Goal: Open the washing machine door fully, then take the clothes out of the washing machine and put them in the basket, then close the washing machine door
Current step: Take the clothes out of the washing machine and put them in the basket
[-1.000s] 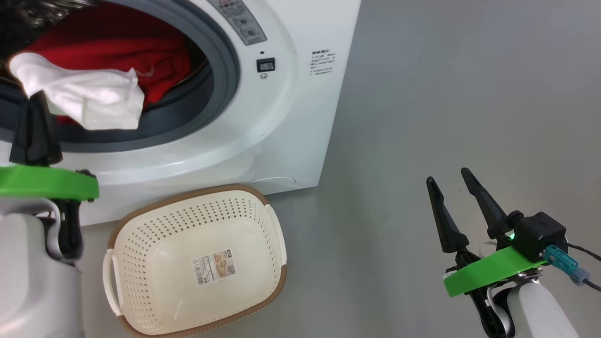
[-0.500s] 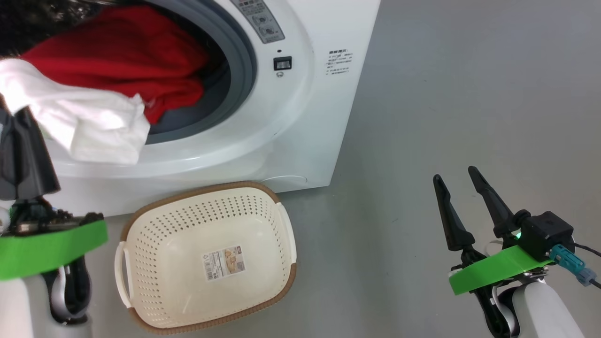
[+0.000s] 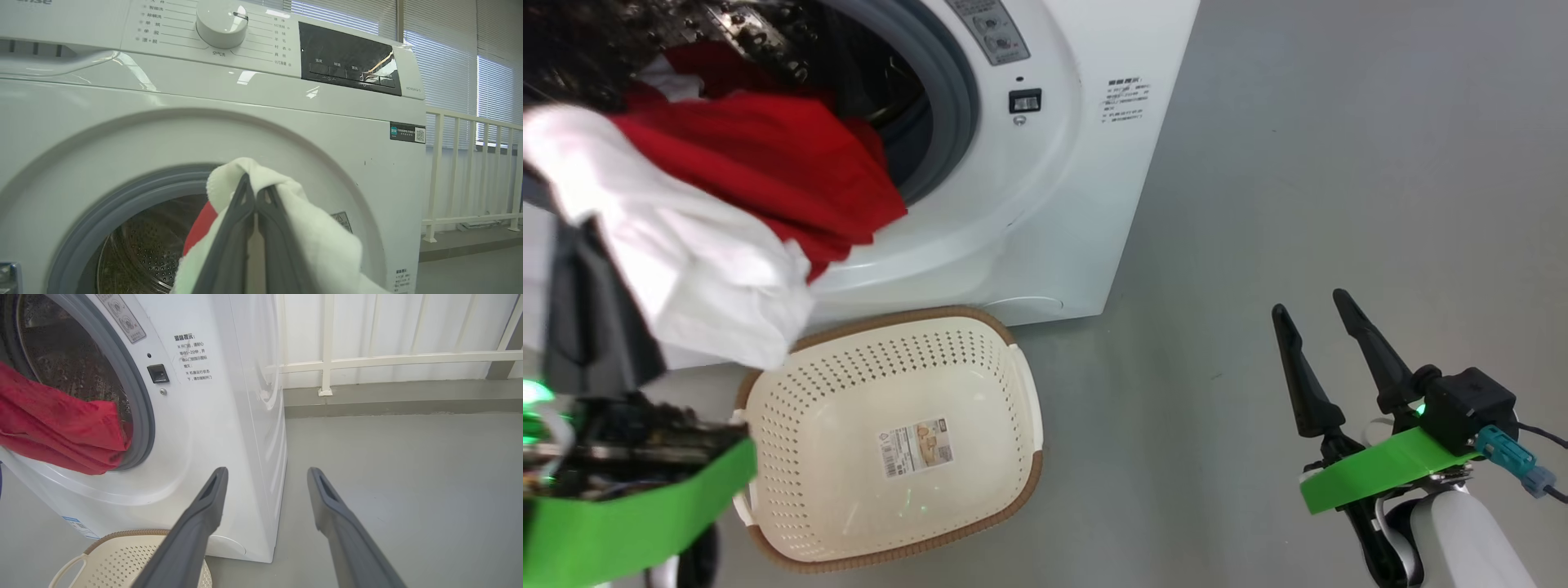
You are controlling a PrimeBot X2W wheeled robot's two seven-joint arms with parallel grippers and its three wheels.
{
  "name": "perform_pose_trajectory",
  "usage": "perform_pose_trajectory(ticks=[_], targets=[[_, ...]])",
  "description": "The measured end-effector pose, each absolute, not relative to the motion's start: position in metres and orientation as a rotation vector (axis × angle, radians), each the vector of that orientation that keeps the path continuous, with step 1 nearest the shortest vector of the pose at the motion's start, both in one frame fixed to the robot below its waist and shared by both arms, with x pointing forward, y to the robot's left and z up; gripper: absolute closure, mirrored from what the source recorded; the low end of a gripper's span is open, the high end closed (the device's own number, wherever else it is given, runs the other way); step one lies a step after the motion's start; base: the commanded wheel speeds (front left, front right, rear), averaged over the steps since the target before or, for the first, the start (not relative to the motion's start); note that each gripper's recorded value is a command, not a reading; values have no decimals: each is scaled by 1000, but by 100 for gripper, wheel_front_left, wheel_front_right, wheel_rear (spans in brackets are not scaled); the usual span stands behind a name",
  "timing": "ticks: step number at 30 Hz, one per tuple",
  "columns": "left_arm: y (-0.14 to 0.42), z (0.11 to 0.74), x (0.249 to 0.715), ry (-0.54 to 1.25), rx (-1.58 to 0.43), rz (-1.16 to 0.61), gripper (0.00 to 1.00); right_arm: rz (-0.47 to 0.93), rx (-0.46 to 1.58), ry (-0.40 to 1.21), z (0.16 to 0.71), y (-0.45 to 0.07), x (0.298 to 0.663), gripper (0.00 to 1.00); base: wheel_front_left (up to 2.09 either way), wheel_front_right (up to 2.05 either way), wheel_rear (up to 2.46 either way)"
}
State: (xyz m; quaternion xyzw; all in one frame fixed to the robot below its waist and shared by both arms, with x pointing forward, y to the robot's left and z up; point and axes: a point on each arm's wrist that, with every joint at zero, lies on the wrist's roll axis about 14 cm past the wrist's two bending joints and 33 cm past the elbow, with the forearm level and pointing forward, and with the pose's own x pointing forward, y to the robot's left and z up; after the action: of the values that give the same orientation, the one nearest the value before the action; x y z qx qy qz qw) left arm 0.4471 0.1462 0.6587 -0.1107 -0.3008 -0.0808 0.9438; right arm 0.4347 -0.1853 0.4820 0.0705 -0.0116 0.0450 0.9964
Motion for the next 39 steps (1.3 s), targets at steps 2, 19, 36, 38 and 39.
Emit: perform_pose_trajectory(ticks=[2,19,36,38,39], targets=[[140,639,450,-546,-241,-175,100,93,141,-20,481,-184,434,0,0,0,0],[114,446,460,55,-263,-172,100,75,137,16,467,-190,434,0,0,0,0],[101,326,468,407,-201,-196,100,45,143,42,452,-195,446,0,0,0,0],[101,313,468,447,-190,-199,100,45,140,45,450,-196,449,0,0,0,0],[102,306,468,466,-182,-201,100,45,140,42,450,-196,451,0,0,0,0]])
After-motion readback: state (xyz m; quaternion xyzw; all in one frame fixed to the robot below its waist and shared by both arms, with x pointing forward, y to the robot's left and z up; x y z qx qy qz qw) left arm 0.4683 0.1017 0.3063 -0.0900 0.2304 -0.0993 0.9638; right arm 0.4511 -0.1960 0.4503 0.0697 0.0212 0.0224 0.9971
